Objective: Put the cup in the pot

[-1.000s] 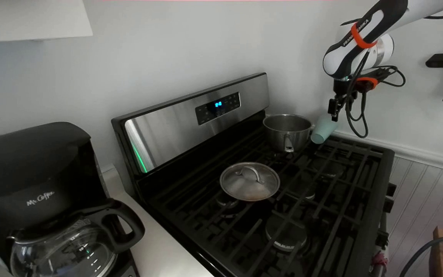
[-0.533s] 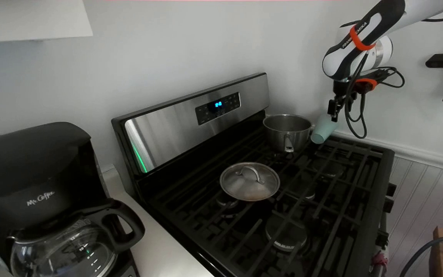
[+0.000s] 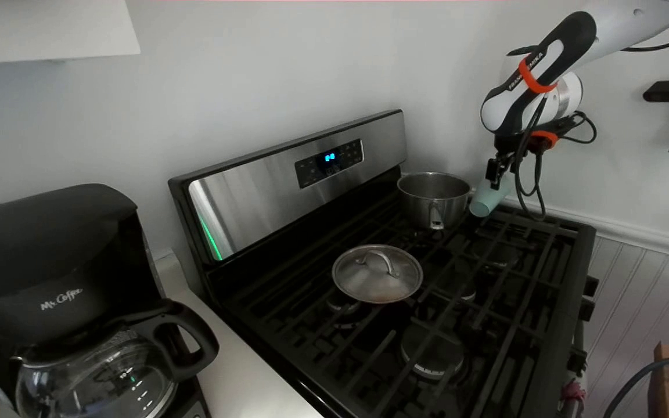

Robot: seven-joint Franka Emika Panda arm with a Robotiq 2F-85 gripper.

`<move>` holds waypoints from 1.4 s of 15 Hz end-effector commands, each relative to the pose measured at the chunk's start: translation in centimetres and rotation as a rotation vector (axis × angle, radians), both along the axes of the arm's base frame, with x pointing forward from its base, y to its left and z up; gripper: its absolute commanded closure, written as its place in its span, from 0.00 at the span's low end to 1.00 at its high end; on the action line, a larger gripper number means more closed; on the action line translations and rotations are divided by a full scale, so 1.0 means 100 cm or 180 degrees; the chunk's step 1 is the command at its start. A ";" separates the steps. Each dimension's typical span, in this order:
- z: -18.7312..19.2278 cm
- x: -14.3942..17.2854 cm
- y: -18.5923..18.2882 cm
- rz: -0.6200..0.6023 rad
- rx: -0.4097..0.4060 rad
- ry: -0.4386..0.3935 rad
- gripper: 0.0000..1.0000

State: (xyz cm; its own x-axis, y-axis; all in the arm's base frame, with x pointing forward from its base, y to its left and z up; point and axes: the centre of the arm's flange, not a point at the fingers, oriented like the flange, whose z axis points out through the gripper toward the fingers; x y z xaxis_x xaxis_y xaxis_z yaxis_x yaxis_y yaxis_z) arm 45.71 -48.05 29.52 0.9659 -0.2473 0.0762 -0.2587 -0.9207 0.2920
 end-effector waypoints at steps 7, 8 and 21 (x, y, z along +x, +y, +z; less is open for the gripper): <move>-0.008 0.008 -0.022 0.0217 0.0411 -0.0316 0.00; -0.007 0.008 -0.024 0.0227 0.0444 -0.0334 0.00; -0.019 0.018 -0.040 0.0287 0.0828 -0.0203 0.00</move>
State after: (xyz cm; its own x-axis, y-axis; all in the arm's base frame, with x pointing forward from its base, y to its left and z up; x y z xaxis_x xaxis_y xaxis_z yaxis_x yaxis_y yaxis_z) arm 46.99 -49.78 28.49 0.9793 -0.1823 0.0879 -0.1870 -0.9812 0.0482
